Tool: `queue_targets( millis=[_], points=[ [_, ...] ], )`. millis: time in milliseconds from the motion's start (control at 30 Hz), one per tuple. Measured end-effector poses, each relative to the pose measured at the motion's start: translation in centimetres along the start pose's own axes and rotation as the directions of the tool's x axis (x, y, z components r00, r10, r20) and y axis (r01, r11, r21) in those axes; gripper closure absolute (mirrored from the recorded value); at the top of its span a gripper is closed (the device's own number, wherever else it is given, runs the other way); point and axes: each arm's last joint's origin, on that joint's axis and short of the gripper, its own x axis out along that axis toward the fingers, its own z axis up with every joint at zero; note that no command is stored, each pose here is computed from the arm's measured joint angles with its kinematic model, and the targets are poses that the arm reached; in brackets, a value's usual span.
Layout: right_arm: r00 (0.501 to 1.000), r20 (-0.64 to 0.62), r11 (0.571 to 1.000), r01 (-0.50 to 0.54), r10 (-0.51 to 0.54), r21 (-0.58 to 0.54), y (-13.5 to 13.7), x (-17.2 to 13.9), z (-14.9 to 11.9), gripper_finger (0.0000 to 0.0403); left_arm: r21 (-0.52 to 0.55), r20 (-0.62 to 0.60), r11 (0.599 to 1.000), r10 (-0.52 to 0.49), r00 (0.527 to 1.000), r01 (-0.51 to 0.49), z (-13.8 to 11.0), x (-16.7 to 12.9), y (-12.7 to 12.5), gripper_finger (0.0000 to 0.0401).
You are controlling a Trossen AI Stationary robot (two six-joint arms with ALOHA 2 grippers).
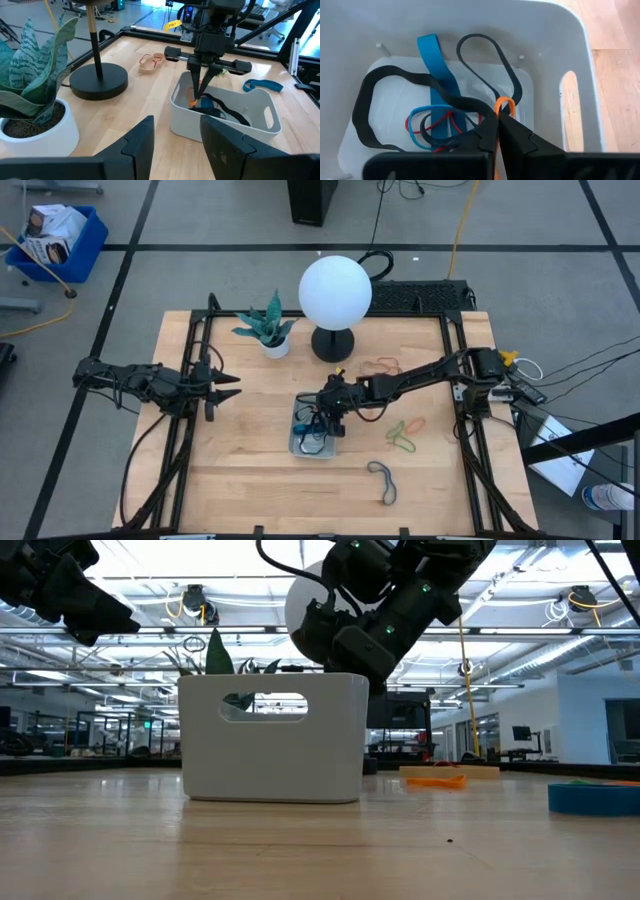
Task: Pick and place rubber bands into bin
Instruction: Put the top orange rubber band into the gray bin
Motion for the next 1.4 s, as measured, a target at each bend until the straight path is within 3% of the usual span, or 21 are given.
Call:
queue_targets(
  millis=[200,433,633,1033,1200,1400],
  points=[
    [1.000,0.000,1.000,-0.001,0.001,-0.002,0.0,0.0,0.0,0.0357,0.000,0.000,1.000,0.000,1.000,0.000,0.0,0.0,0.0,0.0235],
    [1.000,0.002,1.000,-0.002,0.002,-0.002,0.0,-0.2,0.1,0.0289,0.000,0.000,1.000,0.000,1.000,0.000,0.0,0.0,0.0,0.0235],
    [0.996,0.090,1.000,0.000,0.003,-0.029,0.0,-3.2,1.7,0.0252,-0.001,0.002,1.000,0.000,1.000,0.000,0.0,0.0,0.0,0.0235],
    [0.912,0.411,0.991,0.043,0.011,-0.123,-0.2,-14.6,5.2,0.0251,-0.002,0.002,1.000,0.000,1.000,0.000,0.0,0.0,0.0,0.0235],
    [0.897,0.441,0.988,0.056,0.012,-0.141,-0.3,-16.7,4.1,0.0248,-0.002,0.003,1.000,0.000,1.000,0.000,0.0,0.0,0.0,0.0235],
    [0.907,0.422,0.989,0.063,-0.002,-0.131,-0.5,-17.2,1.5,0.0251,-0.001,0.002,1.000,0.000,1.000,0.000,0.0,0.0,0.0,0.0235]
  ],
)
